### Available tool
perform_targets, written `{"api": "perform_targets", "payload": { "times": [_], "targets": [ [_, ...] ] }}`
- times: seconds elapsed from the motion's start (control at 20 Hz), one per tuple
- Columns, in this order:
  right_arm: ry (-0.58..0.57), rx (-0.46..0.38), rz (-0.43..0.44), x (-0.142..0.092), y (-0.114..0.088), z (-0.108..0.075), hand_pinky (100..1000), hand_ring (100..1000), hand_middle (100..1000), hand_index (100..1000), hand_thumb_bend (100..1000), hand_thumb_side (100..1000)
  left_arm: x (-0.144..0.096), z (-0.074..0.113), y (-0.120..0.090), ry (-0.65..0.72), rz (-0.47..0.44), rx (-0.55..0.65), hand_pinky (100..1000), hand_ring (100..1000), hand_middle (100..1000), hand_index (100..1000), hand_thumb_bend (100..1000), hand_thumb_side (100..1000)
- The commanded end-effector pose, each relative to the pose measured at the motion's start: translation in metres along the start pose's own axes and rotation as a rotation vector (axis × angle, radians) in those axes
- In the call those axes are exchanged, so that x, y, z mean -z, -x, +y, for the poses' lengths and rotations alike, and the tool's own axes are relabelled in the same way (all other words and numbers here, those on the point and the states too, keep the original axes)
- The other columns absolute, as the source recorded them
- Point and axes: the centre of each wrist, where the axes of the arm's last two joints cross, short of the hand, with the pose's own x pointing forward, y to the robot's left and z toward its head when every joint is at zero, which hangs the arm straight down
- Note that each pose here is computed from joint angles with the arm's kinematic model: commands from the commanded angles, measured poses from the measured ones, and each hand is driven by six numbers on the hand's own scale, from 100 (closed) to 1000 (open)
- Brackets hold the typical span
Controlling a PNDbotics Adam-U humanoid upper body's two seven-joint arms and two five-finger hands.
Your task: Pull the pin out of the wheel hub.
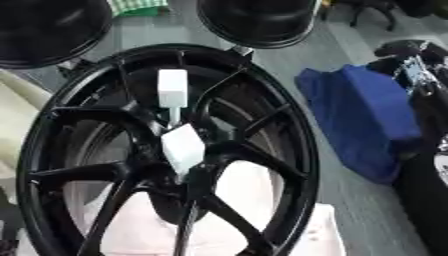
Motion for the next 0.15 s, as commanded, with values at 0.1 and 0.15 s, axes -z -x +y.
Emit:
{"api": "perform_targets", "payload": {
  "times": [0.1, 0.15],
  "targets": [
    [-0.01, -0.017, -0.037, 0.005, -0.01, -0.004, 815, 659, 648, 680, 100, 533, 0.002, -0.006, -0.027, -0.168, -0.066, -0.169, 869, 520, 530, 670, 230, 608],
    [-0.011, -0.017, -0.038, 0.006, -0.01, -0.004, 815, 659, 648, 680, 100, 532, 0.002, -0.012, -0.032, -0.2, -0.061, -0.208, 872, 532, 547, 679, 238, 617]
  ]
}}
